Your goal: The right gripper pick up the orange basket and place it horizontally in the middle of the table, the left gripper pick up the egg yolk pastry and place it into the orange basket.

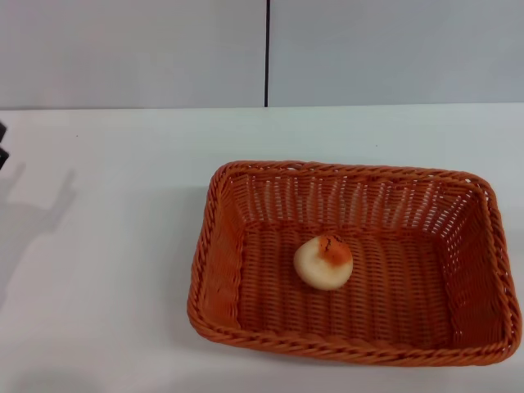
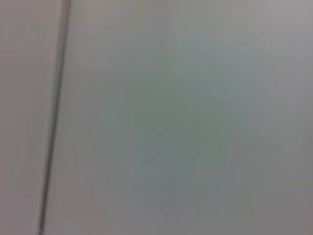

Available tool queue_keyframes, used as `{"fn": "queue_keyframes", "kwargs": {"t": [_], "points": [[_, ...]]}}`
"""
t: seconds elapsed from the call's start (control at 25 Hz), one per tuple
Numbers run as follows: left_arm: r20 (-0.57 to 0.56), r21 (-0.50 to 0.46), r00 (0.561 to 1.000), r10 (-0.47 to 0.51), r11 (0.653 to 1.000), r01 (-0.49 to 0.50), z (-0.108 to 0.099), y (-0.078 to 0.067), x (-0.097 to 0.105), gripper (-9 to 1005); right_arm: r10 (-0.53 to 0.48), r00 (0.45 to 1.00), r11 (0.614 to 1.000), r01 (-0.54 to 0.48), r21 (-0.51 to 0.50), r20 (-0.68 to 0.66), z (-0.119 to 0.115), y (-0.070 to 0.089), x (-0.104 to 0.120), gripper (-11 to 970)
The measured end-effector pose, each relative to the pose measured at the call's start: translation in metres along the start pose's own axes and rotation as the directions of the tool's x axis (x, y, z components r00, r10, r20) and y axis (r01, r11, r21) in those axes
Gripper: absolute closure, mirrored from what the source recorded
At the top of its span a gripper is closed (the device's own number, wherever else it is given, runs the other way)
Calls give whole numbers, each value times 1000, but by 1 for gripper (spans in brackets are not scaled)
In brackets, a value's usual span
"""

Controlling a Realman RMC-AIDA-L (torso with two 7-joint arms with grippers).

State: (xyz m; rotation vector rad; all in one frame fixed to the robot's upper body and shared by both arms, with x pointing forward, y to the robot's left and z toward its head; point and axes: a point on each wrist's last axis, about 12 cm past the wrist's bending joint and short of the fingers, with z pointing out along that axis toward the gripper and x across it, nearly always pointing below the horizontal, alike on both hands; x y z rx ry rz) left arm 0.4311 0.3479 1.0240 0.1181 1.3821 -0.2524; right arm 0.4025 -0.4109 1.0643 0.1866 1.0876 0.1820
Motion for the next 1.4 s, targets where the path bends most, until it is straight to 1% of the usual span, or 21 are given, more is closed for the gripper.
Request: {"fn": "queue_keyframes", "kwargs": {"t": [0.04,0.08,0.12,0.16,0.32,0.52,0.72,0.84,1.04,1.4], "points": [[15,-28,999,30,999,-29,-7,-2,0,194,-15,999,998,14,53,30,0,1,3,321],[15,-28,999,30,999,-29,-7,-2,0,194,-15,999,998,14,53,30,0,1,3,321],[23,-45,998,52,998,-51,-11,-3,1,194,-32,999,996,29,83,39,0,2,6,321],[24,-54,998,58,997,-57,-12,-4,1,194,-32,999,996,29,83,39,0,2,6,321],[19,-67,998,62,996,-60,-15,-7,4,194,-88,996,992,85,89,25,5,7,14,321],[24,-57,998,62,997,-61,-14,-7,3,194,-75,997,993,73,95,27,7,10,17,321],[21,-48,998,62,997,-61,-10,-7,3,194,-69,998,991,67,113,13,7,9,19,321],[0,-50,998,63,997,-63,-6,-5,5,194,-64,998,990,64,126,-3,7,8,22,321],[-8,-48,998,63,997,-63,-4,-4,6,194,-40,999,989,41,145,-11,5,9,25,321],[-24,-53,998,55,997,-56,-2,-3,8,194,-26,1000,989,28,145,-15,8,12,28,321]]}}
